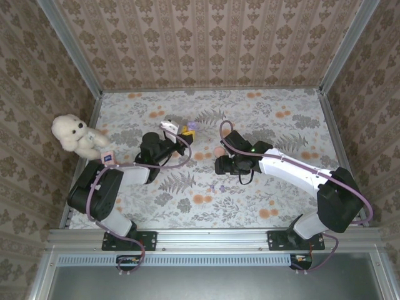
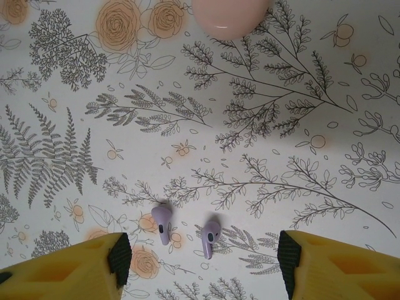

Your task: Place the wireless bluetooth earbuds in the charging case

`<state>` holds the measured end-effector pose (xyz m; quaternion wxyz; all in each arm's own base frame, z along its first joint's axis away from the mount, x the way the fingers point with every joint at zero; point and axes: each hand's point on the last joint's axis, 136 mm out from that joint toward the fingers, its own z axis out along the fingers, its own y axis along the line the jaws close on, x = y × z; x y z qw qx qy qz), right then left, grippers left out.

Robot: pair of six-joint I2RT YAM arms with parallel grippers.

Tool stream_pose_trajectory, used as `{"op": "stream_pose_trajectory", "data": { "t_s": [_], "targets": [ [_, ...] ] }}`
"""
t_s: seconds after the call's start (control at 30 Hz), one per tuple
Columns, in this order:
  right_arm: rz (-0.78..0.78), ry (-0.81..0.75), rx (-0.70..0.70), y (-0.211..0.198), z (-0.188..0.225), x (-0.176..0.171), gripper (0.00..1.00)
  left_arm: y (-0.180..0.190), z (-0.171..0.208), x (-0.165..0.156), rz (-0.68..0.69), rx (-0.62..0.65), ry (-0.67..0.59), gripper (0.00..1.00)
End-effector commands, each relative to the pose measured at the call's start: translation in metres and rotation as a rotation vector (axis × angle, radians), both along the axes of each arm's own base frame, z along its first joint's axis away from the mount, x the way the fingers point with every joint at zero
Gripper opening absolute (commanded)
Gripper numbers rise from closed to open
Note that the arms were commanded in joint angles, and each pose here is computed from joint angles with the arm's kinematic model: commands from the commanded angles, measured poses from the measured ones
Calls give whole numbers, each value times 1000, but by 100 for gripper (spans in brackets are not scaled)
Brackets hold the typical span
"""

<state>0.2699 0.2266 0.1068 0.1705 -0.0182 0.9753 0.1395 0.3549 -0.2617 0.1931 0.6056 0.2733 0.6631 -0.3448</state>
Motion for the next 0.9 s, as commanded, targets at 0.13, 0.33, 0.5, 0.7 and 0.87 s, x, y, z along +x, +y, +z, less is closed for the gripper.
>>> {"op": "stream_pose_trajectory", "data": {
  "t_s": [0.13, 0.33, 0.5, 0.7, 0.87],
  "targets": [
    [-23, 27, -12, 11, -4, 5, 66, -5, 69, -16, -143, -128, -227, 0],
    [5, 39, -36, 23, -14, 1, 65, 5, 82, -25, -170, -144, -244, 0],
    [22, 51, -71, 30, -23, -6, 63, 10, 93, -30, -158, -155, -270, 0],
    [24, 51, -71, 34, -22, -11, 62, 15, 100, -22, -104, -166, -284, 0],
    [31, 49, -29, 42, -17, -10, 62, 19, 102, -16, -67, -166, -298, 0]
  ]
}}
